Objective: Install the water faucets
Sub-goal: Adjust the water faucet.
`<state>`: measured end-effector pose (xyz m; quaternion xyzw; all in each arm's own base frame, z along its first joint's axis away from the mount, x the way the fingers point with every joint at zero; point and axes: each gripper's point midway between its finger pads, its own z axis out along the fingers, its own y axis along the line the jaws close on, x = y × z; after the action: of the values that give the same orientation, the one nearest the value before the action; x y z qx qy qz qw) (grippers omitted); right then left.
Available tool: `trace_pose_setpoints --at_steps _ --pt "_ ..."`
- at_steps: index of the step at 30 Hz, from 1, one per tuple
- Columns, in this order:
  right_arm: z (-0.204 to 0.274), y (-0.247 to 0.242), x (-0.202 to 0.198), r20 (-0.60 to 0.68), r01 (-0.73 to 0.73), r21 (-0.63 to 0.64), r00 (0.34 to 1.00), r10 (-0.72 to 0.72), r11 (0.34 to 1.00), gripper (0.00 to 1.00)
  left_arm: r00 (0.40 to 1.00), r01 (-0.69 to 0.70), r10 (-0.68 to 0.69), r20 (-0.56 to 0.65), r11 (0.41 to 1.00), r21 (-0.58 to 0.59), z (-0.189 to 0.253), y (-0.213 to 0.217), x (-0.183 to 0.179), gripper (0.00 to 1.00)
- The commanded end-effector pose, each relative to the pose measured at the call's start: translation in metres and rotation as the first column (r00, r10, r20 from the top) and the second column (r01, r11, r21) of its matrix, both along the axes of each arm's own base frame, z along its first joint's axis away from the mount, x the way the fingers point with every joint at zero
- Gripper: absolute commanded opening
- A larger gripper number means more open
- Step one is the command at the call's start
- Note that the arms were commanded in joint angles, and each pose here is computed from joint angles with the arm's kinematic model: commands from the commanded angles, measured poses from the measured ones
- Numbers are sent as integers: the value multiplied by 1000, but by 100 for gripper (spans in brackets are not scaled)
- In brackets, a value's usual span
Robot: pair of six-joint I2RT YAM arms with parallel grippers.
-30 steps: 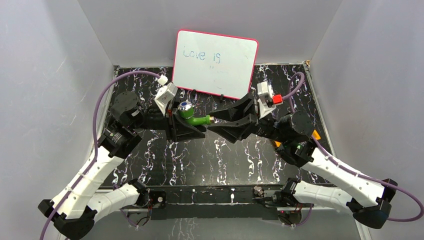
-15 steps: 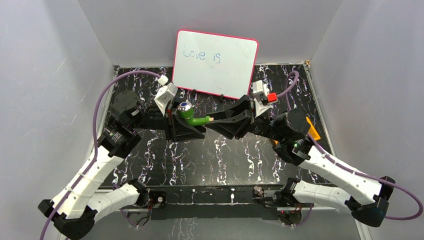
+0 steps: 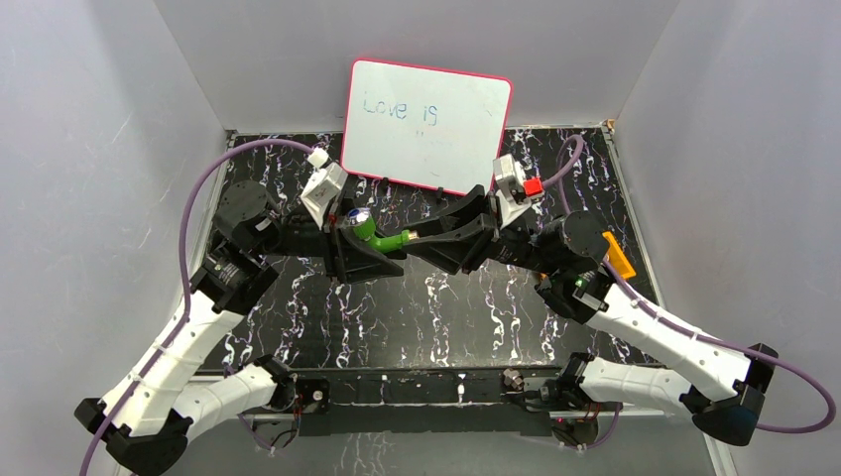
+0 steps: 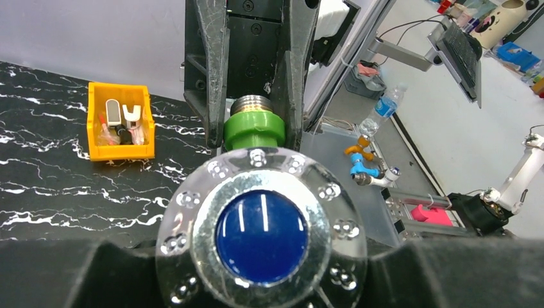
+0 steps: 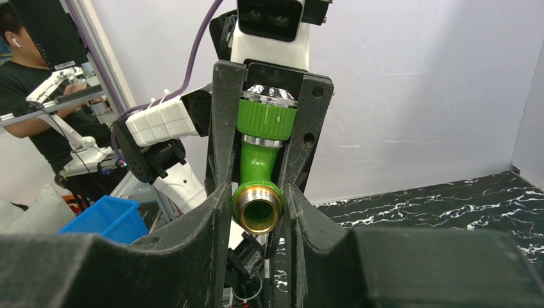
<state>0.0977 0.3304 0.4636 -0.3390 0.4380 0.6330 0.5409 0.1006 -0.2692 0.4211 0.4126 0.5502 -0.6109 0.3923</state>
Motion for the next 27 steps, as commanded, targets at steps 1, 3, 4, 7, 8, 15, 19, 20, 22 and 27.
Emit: trace_pose_setpoints --at_steps 1,3,4,7,8,15,19,20,22,27 --pt "8 4 -10 13 -54 8 998 54 998 0 999 5 -3 41 999 -41 17 -1 -1 4" --pt "7 3 -10 11 -50 8 999 49 999 0 999 -2 4 41 999 -43 17 -1 -1 0" --pt "6 3 -10 11 -47 6 999 47 999 0 999 -3 5 44 999 -45 18 0 -1 0" --pt "5 0 -9 18 -31 -3 999 32 1000 0 999 -11 14 46 999 -48 19 0 -1 0" --pt "6 -2 -9 22 -25 -5 999 25 1000 7 999 -7 9 46 999 -44 18 0 -1 0" --pt "11 -3 -12 50 -29 -38 998 30 999 55 999 9 -8 36 1000 -21 12 -2 0 0" --pt "9 3 -14 52 -57 -46 997 60 997 60 999 6 -5 38 1000 -21 12 -3 2 0" --pt "10 3 -14 50 -61 -41 997 63 997 60 999 7 -6 38 1000 -21 13 -3 2 0" --pt "10 4 -14 48 -65 -32 997 67 997 57 999 11 -10 37 1000 -20 12 -4 2 0" --pt "11 5 -12 43 -59 -18 997 59 998 45 999 12 -11 35 1000 -20 12 -3 1 0"
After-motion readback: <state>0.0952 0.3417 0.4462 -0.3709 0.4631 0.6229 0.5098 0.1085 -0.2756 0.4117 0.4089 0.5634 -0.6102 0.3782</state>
